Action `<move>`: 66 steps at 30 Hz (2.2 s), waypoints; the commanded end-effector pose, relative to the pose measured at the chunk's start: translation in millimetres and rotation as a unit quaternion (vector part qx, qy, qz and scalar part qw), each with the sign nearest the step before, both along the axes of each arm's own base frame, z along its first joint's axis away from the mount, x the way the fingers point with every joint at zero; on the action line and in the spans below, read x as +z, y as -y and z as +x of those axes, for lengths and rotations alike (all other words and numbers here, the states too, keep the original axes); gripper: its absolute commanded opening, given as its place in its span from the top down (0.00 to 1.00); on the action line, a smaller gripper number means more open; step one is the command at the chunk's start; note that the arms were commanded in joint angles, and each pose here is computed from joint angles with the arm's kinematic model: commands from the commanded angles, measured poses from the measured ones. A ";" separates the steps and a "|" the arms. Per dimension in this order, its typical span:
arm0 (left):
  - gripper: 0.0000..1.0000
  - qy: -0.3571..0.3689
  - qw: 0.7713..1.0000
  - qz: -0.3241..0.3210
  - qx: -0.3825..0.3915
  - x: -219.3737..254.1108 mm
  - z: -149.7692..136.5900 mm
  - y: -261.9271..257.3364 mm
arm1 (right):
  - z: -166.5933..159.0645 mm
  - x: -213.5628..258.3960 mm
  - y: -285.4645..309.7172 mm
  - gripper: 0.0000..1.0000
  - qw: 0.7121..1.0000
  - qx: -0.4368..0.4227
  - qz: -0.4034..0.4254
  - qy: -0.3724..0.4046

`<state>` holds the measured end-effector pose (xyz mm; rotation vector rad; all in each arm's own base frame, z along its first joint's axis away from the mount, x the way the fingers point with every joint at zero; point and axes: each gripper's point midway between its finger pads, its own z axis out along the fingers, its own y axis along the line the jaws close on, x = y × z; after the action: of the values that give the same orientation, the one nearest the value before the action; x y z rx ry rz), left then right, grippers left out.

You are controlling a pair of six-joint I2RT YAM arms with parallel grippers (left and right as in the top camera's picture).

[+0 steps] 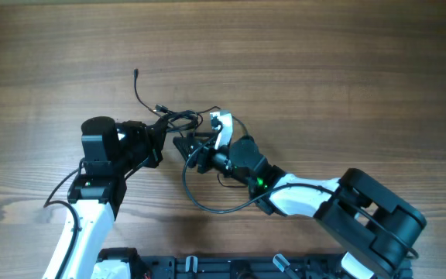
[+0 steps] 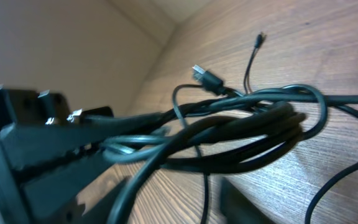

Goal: Untangle cables

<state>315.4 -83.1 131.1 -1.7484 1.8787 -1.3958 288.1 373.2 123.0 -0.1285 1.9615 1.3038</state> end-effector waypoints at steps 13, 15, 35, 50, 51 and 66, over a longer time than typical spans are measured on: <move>0.96 0.313 0.946 0.050 -0.069 118.1 35.7 17.5 | -14.9 -35.5 129.6 0.95 0.966 0.049 -0.225 -0.115; 0.96 0.338 0.936 0.056 -0.084 126.5 33.6 21.4 | -23.1 -25.2 135.9 0.96 0.956 0.099 -0.274 -0.029; 0.96 0.275 0.959 0.064 -0.034 101.0 40.9 7.5 | -76.2 168.7 57.3 0.30 0.944 0.239 0.032 0.224; 0.96 0.265 0.961 0.033 -0.075 100.7 25.5 65.5 | 20.6 43.6 68.0 0.26 0.971 -0.004 -0.194 0.138; 0.96 0.261 0.962 0.026 -0.073 100.8 25.3 65.7 | 21.3 43.2 68.8 0.26 0.961 0.004 -0.217 0.168; 0.96 0.221 0.974 -0.035 -0.033 102.1 22.3 78.0 | 7.0 29.3 53.2 0.95 0.962 0.068 -0.206 0.165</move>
<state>326.4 -177.8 226.1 -1.2346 1.7641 -1.7824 319.7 298.7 149.1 -0.5540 1.9130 0.6710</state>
